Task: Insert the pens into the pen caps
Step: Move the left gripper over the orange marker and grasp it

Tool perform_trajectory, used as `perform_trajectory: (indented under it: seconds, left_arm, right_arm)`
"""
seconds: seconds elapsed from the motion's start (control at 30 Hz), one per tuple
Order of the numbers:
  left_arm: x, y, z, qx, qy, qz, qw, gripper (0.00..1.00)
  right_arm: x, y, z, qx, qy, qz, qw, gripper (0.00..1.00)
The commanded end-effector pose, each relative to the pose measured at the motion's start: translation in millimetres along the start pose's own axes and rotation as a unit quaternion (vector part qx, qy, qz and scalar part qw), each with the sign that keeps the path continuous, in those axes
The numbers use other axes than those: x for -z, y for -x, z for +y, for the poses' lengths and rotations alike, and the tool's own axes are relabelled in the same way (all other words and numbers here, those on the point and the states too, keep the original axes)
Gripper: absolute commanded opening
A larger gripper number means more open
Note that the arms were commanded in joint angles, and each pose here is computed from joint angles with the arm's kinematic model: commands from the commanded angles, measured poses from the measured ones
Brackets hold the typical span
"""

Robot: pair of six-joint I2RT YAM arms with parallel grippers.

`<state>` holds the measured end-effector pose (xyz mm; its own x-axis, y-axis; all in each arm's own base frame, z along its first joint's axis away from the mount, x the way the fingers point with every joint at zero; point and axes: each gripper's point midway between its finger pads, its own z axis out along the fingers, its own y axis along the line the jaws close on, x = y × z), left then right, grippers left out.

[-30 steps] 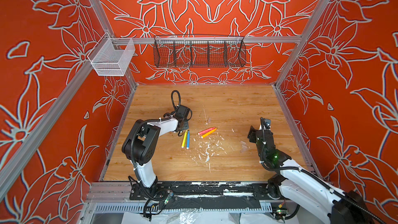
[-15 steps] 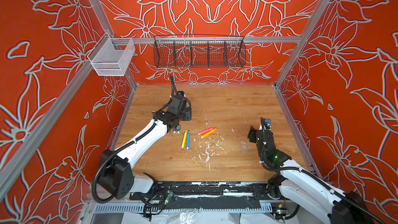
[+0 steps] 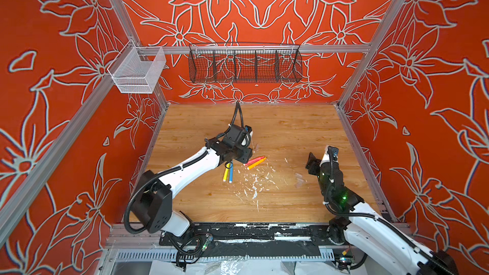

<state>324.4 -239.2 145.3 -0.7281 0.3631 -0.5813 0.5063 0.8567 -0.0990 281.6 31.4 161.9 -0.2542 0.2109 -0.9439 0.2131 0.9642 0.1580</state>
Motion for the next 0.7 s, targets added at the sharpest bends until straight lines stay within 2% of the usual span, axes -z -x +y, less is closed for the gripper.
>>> perform_trajectory:
  seconds: [0.0, 0.1, 0.23, 0.67]
  left_arm:
    - [-13.1, -12.7, -26.9, -0.070, -0.007, 0.055, 0.996, 0.52]
    - [-27.9, -21.6, -29.3, -0.094, 0.012, 0.101, 0.990, 0.49]
    - [-45.6, -31.5, -22.9, -0.098, 0.031, 0.141, 0.985, 0.49]
    - [-77.1, -44.0, -18.8, -0.114, 0.042, 0.192, 0.974, 0.49]
  right_arm:
    - [2.3, -8.1, -4.2, 0.002, 0.001, 0.005, 1.000, 0.76]
    - [2.4, -8.6, -3.5, 0.003, 0.003, 0.006, 1.000, 0.77]
    - [0.0, -9.0, -1.0, 0.008, 0.004, 0.011, 1.000, 0.77]
    - [-2.4, -10.1, 0.7, 0.013, 0.002, 0.018, 1.000, 0.76]
